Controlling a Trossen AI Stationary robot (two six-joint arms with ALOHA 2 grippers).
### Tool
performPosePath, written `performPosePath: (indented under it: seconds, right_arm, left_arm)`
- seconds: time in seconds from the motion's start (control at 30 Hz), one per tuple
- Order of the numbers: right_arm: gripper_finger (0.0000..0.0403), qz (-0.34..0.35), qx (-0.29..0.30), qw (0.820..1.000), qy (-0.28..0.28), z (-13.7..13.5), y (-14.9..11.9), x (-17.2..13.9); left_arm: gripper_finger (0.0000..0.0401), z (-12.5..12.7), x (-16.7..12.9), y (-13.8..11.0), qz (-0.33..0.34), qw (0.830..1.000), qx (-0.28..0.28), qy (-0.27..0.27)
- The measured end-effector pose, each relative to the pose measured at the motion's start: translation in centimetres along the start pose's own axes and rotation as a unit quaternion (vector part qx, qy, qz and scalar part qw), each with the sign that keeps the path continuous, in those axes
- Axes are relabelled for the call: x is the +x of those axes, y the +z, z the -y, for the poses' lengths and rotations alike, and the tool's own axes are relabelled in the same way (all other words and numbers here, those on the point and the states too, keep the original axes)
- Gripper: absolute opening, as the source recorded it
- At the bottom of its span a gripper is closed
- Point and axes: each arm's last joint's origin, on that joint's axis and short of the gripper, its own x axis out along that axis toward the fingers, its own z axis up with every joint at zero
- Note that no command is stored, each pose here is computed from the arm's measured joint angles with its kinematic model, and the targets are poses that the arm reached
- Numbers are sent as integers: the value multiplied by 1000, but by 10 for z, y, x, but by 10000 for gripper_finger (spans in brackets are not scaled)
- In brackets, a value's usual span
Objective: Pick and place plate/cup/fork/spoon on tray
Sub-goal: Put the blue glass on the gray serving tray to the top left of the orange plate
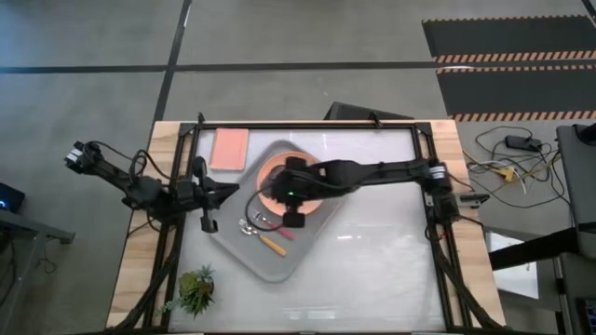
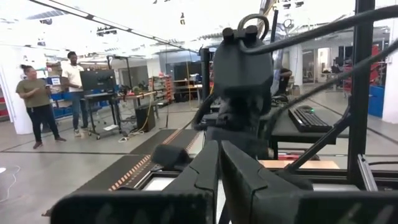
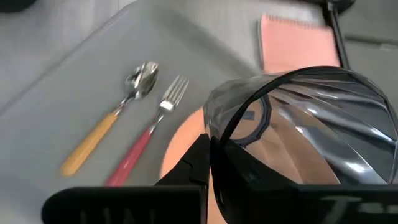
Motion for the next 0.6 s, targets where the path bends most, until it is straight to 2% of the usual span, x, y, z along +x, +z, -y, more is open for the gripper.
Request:
performPosePath:
  seconds: [0.23, 0.4, 0.6]
  right_arm:
    - [9, 11, -113, 993, -12, 4, 19, 35]
    - [9, 10, -207, 978, -13, -1, 25, 60]
    - [9, 14, -309, 951, -16, -6, 23, 83]
  left_arm:
    - [0, -1, -1, 1, 1, 1000, -1, 0]
    - [0, -4, -4, 1, -1, 1000, 1, -1]
    - [0, -6, -7, 3, 0, 1000, 0, 0]
